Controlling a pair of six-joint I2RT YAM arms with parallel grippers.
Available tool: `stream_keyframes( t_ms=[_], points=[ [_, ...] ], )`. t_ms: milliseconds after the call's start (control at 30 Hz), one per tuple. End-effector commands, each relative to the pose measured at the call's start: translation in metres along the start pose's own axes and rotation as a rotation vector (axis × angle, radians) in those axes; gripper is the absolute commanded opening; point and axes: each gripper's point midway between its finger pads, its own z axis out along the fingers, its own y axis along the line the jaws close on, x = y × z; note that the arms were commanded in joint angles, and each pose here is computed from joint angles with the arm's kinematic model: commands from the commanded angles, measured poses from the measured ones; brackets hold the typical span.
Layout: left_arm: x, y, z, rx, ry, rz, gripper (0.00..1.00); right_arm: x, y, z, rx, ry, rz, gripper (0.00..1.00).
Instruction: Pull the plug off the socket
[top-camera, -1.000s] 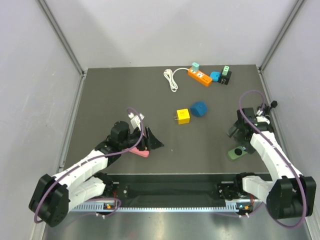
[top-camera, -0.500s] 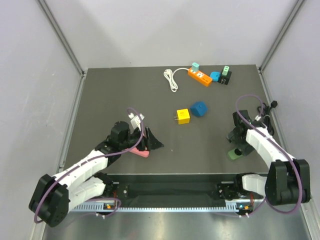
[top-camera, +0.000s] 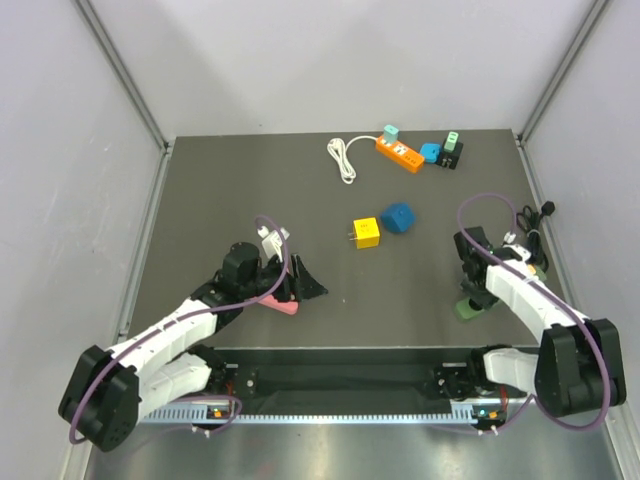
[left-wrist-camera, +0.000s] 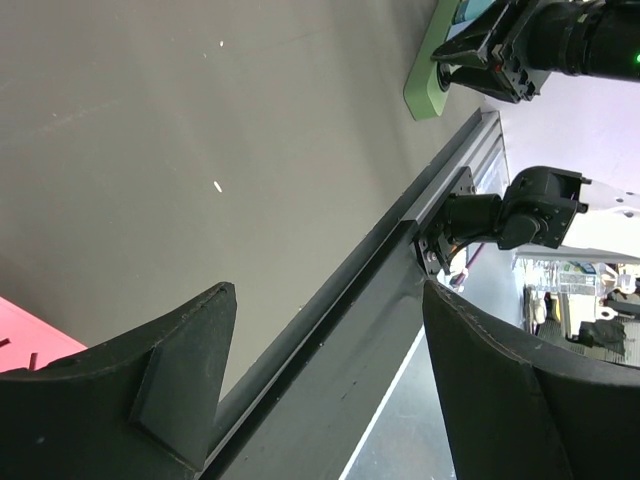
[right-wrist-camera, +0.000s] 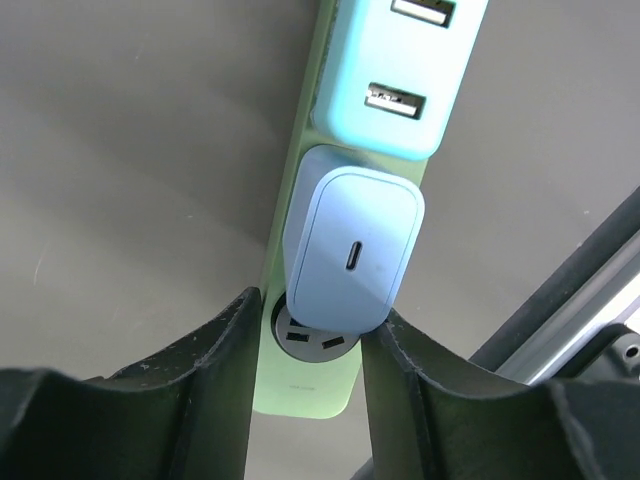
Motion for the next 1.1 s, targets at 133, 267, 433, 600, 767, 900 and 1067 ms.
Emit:
stream_keyframes(
  t_ms=[133, 267, 433, 600, 767, 900, 1067],
  points=[
    [-0.01, -0.011, 0.001, 0.029, -0.022, 0.018, 0.79, 0.073, 0.063, -0.001, -0.241, 0.219, 0.042, 0.0],
    [-0.01, -0.011, 0.001, 0.027, -0.017, 0.018, 0.79, 0.093, 0.086, -0.015, -0.298, 0.243, 0.003, 0.0],
    [-0.011, -0.011, 0.0, 0.019, -0.023, 0.017, 0.78, 0.125, 0.119, -0.046, -0.388, 0.282, -0.065, 0.0],
    [-0.01, -0.01, 0.001, 0.016, -0.022, 0.008, 0.77, 0.152, 0.14, -0.072, -0.463, 0.323, -0.104, 0.0],
    [-0.011, -0.008, 0.003, 0.009, -0.023, 0.012, 0.76, 0.175, 0.165, -0.107, -0.543, 0.326, -0.19, 0.0],
    [-0.01, -0.013, 0.007, 0.022, -0.004, 0.021, 0.76, 0.183, 0.178, -0.128, -0.604, 0.324, -0.246, 0.0],
    [-0.003, -0.019, 0.017, 0.031, 0.021, 0.038, 0.76, 0.182, 0.191, -0.152, -0.68, 0.298, -0.285, 0.0]
  ],
)
